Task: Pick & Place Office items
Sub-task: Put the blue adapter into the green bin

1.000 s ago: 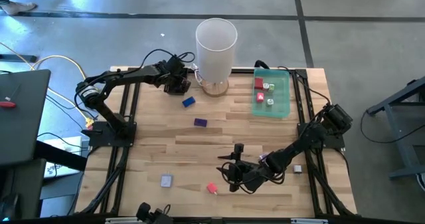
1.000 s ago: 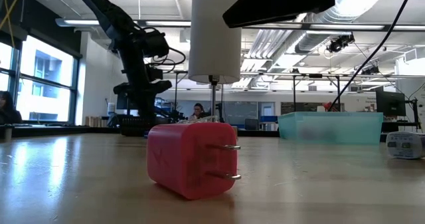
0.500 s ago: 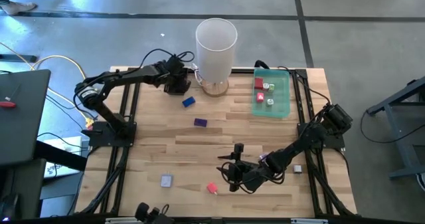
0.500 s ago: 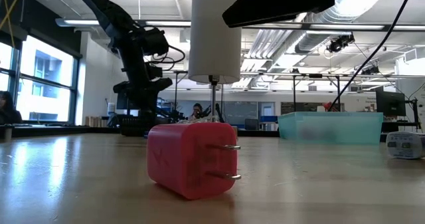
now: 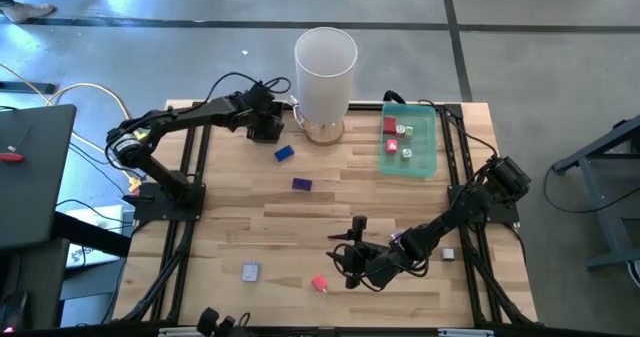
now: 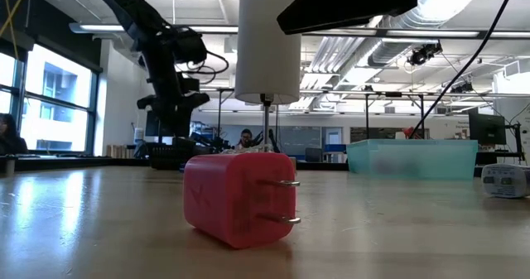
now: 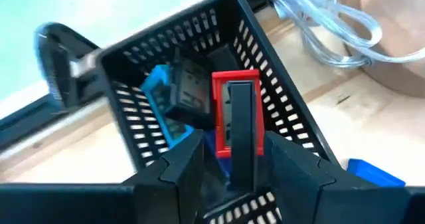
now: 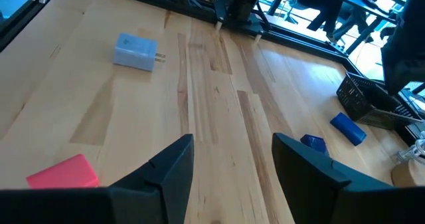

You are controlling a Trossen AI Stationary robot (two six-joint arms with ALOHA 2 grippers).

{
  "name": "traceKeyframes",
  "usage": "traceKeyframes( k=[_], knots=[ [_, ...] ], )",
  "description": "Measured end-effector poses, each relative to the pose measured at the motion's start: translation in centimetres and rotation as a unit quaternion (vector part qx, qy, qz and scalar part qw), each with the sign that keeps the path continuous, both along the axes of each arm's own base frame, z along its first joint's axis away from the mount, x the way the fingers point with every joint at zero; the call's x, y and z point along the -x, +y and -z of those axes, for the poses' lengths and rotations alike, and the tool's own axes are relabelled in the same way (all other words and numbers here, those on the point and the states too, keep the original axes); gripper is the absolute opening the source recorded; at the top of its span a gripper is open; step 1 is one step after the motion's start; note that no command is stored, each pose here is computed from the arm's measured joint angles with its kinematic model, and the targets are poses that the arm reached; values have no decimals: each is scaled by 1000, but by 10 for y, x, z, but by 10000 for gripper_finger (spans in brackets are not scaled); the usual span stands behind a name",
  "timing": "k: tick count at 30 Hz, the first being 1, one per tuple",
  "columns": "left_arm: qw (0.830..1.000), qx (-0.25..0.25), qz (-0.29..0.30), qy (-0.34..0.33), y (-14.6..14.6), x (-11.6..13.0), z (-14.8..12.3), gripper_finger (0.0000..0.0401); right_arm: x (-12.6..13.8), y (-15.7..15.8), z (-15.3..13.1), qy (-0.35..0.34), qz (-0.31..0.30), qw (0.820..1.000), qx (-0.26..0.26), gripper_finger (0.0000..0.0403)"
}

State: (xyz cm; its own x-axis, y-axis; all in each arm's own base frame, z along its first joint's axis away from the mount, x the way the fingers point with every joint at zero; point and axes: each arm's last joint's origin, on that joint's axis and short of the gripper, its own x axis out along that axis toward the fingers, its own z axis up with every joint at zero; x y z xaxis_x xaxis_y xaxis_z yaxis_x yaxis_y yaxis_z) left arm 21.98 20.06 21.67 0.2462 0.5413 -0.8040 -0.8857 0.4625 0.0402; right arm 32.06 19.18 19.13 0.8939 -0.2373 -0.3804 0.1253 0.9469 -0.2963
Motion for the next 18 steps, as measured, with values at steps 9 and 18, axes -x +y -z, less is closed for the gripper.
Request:
traceKeyframes(
  k=[9,18],
  knots=[
    [996,-47,57,-45,-49,18,-58,150,-2,0,-1,-6,-6,1000,-11,192],
    [960,47,253,-109,-163,38,-92,150,-4,2,-6,-28,-19,999,-33,191]
  ],
)
